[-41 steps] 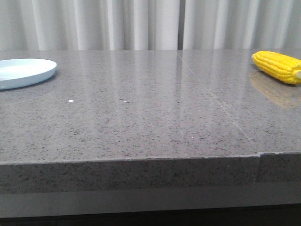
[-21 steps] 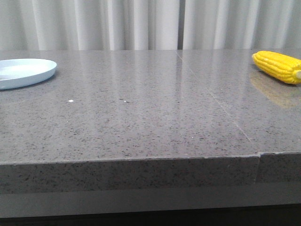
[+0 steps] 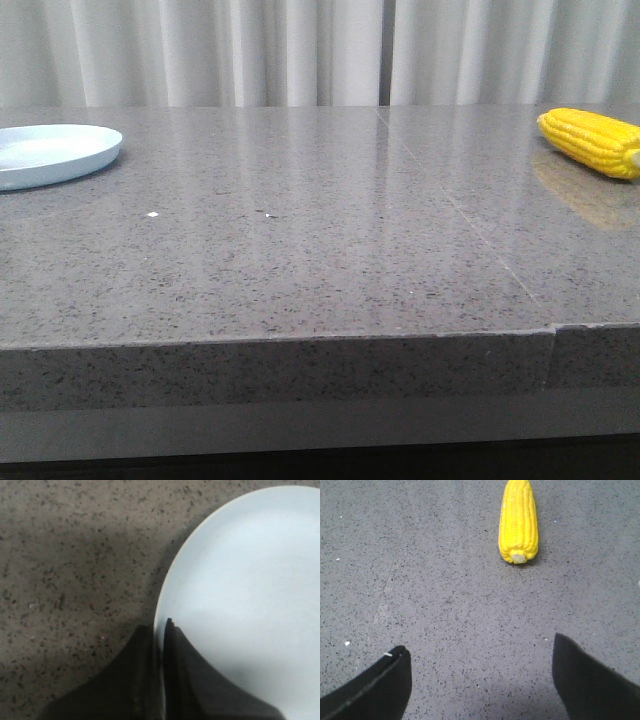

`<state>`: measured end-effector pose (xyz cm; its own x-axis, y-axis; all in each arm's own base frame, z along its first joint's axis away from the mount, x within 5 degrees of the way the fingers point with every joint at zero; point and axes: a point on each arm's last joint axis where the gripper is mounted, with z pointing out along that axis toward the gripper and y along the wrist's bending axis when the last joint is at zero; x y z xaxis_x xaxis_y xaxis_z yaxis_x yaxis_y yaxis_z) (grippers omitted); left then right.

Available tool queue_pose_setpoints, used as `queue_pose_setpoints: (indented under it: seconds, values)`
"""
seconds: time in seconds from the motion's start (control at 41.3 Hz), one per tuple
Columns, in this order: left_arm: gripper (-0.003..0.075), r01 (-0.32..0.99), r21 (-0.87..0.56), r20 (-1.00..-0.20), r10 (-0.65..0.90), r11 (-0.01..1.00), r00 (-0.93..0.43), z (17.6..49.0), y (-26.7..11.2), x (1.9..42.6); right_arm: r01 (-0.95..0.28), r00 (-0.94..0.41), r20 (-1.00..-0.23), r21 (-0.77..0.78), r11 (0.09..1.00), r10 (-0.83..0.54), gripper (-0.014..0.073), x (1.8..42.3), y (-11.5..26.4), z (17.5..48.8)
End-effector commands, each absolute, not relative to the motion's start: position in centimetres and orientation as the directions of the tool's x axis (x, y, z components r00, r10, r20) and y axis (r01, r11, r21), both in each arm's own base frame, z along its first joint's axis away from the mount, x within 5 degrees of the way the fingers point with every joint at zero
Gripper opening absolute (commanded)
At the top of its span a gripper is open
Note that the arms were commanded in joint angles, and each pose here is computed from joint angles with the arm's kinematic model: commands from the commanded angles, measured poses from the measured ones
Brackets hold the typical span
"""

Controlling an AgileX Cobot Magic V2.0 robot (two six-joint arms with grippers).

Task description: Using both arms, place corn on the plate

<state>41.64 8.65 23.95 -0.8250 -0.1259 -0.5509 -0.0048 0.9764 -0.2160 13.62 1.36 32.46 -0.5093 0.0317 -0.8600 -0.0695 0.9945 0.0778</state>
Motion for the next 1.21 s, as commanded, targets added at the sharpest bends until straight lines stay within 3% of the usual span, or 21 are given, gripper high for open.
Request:
queue_pose_setpoints:
  seconds: [0.0, 0.218, 0.436, 0.824, 1.188]
  values:
    - [-0.0020, 0.003, -0.226, -0.632, -0.144, 0.974, -0.761, 27.4, 8.4, 41.4, -0.066, -0.433, -0.900, 0.079, 0.995, 0.043, 0.0602, 14.0, 1.3, 33.7]
    - [-0.0020, 0.065, -0.273, -0.692, -0.149, 0.960, -0.706, 31.3, 5.7, 40.5, -0.066, -0.433, -0.900, 0.079, 0.995, 0.043, 0.0602, 14.0, 1.3, 33.7]
    - [-0.0020, 0.229, -0.299, -0.690, -0.044, 0.927, -0.723, 33.2, -0.1, 39.9, -0.066, -0.433, -0.900, 0.079, 0.995, 0.043, 0.0602, 14.0, 1.3, 33.7]
    - [-0.0020, 0.436, -0.290, -0.708, 0.115, 0.852, -0.697, 32.1, -10.6, 39.7, -0.066, -0.433, -0.900, 0.079, 0.995, 0.043, 0.0602, 14.0, 1.3, 33.7]
    - [-0.0015, 0.478, -0.317, -0.668, 0.165, 0.819, -0.726, 29.3, -14.5, 40.0, -0.066, -0.433, -0.900, 0.079, 0.995, 0.043, 0.0602, 14.0, 1.3, 33.7]
